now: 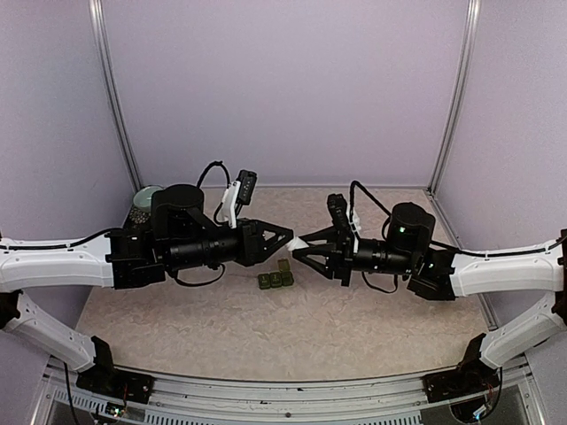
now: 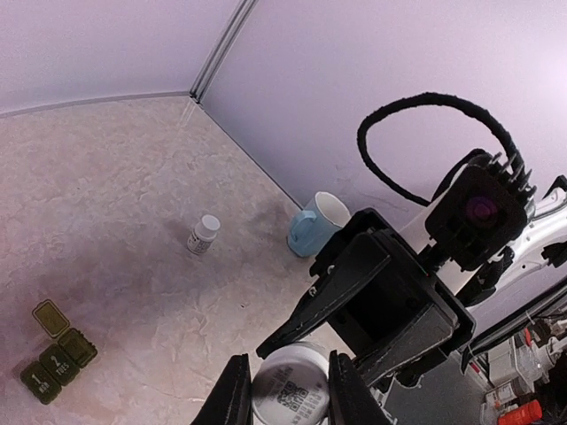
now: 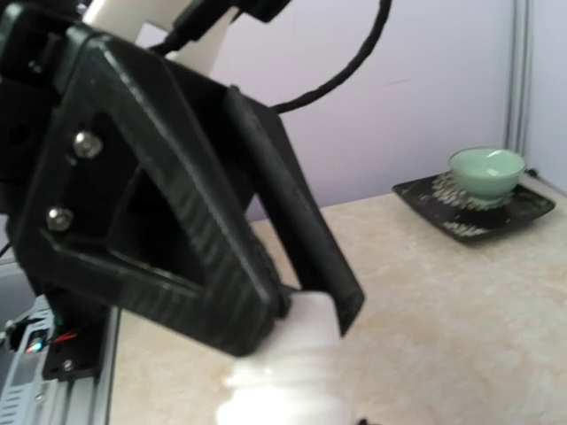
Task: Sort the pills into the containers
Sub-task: Open the lid of the pill bottle, then pour the pill into the compartment of the pill container.
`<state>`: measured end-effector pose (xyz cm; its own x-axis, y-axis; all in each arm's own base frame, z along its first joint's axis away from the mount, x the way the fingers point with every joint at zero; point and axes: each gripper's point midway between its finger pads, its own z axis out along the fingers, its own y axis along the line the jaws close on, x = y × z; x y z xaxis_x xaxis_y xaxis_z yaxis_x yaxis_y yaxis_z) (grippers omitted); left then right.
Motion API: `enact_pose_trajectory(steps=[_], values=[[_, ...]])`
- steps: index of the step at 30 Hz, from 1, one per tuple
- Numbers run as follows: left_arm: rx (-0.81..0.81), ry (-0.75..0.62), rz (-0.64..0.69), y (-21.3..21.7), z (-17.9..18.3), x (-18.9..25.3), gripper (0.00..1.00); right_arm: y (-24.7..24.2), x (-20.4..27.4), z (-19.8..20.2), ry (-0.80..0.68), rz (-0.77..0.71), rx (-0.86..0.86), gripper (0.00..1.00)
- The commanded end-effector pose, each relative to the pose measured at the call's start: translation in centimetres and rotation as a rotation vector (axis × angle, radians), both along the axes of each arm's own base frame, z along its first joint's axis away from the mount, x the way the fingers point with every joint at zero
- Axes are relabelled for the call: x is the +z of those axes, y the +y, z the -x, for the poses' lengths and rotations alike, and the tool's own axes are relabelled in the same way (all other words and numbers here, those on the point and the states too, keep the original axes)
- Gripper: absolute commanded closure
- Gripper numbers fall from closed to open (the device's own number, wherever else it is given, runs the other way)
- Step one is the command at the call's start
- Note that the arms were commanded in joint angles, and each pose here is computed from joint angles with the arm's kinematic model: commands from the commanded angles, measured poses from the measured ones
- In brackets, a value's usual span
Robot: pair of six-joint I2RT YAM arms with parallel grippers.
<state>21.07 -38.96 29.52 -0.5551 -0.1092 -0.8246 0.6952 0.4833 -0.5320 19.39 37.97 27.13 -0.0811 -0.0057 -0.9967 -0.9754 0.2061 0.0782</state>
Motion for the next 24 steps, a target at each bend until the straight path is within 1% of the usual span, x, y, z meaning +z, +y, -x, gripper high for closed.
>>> enact_pose_trajectory(steps=[1,8,13,18,24], values=[[0.190,-0.046,0.085,2.0,-3.0,4.9,0.80,-0.2,-2.3,-0.5,-0.020,0.101,-0.056,1.00],[0.232,0.029,0.077,1.7,-3.6,4.9,0.80,0.0,-2.8,-2.0,-0.109,0.176,-0.182,1.00],[0.247,0.036,0.083,1.7,-3.6,5.0,0.80,-0.4,-2.0,-2.2,-0.144,0.151,-0.223,1.00],[0.301,0.001,0.090,3.9,-3.6,4.2,0.78,-0.8,-2.6,-2.0,-0.150,0.154,-0.223,1.00],[0.343,-0.005,0.122,6.8,-3.3,1.6,0.77,-1.8,-4.3,-1.9,-0.171,0.120,-0.241,1.00]])
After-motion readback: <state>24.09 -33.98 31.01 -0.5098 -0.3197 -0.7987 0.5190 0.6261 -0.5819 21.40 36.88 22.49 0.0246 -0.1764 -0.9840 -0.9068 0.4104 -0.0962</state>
